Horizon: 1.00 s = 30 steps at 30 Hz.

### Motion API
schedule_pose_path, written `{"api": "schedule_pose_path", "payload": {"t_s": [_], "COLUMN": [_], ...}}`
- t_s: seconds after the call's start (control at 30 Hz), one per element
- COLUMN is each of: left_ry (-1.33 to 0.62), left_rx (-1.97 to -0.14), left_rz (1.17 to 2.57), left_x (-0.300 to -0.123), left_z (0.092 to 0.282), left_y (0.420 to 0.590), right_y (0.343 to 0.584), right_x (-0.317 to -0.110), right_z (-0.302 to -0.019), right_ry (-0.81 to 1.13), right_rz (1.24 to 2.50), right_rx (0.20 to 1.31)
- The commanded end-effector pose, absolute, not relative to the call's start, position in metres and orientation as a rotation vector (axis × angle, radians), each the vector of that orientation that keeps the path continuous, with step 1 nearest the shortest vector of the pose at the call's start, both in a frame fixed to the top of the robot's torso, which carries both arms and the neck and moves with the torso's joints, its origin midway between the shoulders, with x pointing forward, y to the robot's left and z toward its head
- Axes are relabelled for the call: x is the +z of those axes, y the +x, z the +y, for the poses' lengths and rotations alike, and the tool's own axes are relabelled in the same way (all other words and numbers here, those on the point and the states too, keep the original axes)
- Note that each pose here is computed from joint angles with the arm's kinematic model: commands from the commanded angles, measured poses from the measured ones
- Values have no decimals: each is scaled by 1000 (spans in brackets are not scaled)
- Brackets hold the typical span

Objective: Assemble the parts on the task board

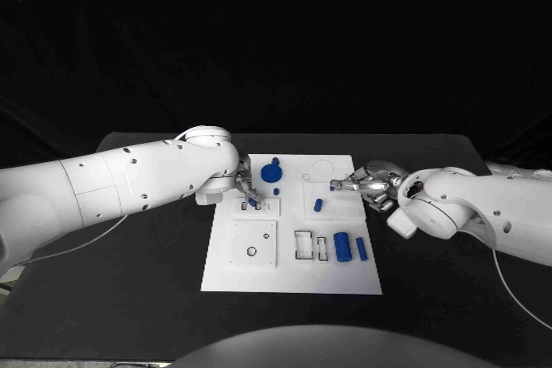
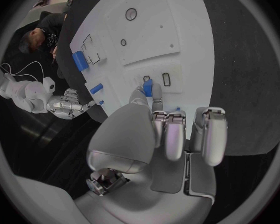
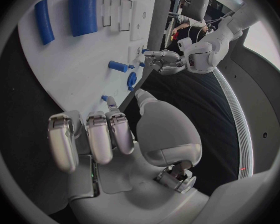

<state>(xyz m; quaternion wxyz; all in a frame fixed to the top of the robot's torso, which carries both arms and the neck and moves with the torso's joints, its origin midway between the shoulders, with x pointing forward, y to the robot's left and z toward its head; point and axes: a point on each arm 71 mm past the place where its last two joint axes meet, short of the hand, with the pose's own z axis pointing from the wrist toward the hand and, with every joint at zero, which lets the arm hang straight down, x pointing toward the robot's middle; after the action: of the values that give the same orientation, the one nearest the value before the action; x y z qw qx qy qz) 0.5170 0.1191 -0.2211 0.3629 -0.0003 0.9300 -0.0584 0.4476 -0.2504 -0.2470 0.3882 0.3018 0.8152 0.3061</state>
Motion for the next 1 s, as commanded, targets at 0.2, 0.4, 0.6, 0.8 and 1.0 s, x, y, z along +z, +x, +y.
{"api": "schedule_pose_path", "payload": {"t_s": [0.2, 0.4, 0.6, 0.8, 1.0], "left_ry": [7, 11, 11, 8, 7], "left_rx": [-173, -177, -182, -188, -188], "left_rz": [2383, 2384, 2383, 2386, 2392], "left_x": [-222, -223, -224, -224, -225], "left_z": [114, 113, 112, 112, 112], "left_y": [517, 517, 516, 516, 516], "right_y": [447, 447, 447, 447, 447], "right_x": [-247, -247, -247, -248, -248], "right_z": [-249, -249, -249, -249, -249], "right_ry": [750, 750, 750, 750, 749], "right_rz": [2082, 2082, 2083, 2084, 2084], "right_rx": [786, 786, 785, 786, 786]}}
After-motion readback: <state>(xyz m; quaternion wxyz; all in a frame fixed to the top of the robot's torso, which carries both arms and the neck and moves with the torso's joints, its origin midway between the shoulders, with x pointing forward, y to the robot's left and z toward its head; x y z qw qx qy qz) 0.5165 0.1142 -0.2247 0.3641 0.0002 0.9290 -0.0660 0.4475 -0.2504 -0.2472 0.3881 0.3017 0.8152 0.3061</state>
